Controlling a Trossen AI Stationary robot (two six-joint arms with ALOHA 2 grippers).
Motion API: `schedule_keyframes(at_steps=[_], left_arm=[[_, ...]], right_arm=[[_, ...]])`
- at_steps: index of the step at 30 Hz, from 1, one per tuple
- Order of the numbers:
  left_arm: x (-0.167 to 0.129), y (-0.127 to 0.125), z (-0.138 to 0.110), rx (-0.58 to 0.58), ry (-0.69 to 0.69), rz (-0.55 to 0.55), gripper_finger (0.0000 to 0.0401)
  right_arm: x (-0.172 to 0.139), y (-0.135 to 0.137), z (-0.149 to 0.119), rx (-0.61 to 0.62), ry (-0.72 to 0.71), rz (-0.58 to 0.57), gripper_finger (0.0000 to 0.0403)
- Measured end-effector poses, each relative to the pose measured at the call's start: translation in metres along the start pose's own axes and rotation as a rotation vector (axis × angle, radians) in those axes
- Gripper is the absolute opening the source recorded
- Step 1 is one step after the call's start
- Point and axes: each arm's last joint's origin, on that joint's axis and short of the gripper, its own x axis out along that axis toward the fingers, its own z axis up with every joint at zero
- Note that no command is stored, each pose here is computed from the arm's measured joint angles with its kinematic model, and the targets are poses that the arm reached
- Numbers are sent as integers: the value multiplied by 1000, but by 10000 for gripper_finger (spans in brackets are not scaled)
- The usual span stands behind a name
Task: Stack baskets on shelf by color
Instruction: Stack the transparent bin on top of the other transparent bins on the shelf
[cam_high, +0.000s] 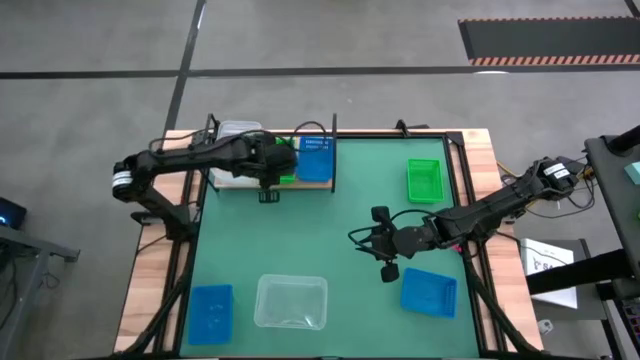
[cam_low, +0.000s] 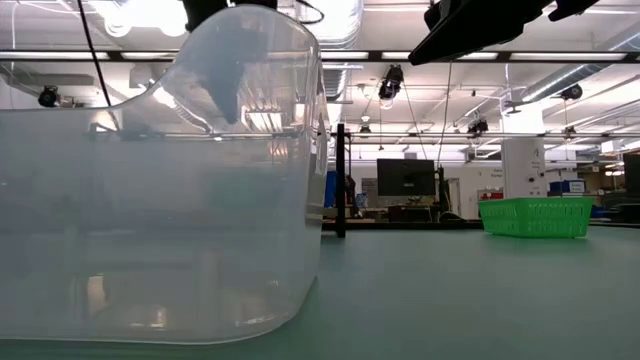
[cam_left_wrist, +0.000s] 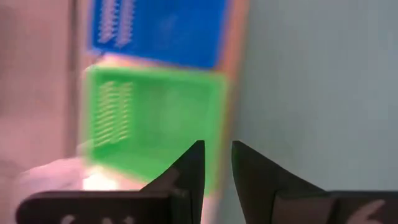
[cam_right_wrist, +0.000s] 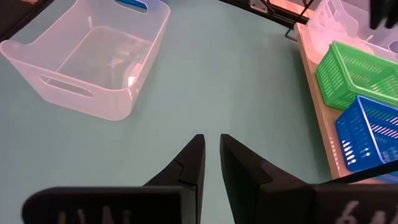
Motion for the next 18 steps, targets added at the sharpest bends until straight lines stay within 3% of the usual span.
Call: schedule_keyframes(at_steps=[10, 18], left_arm=[[-56, -107, -15, -50, -537, -236, 37], [-80, -167, -44, -170, -674, -509, 33]], right_arm=[[0, -1, 7, -71, -65, -9, 43], [-1, -1, 14, -90, -138, -20, 43]])
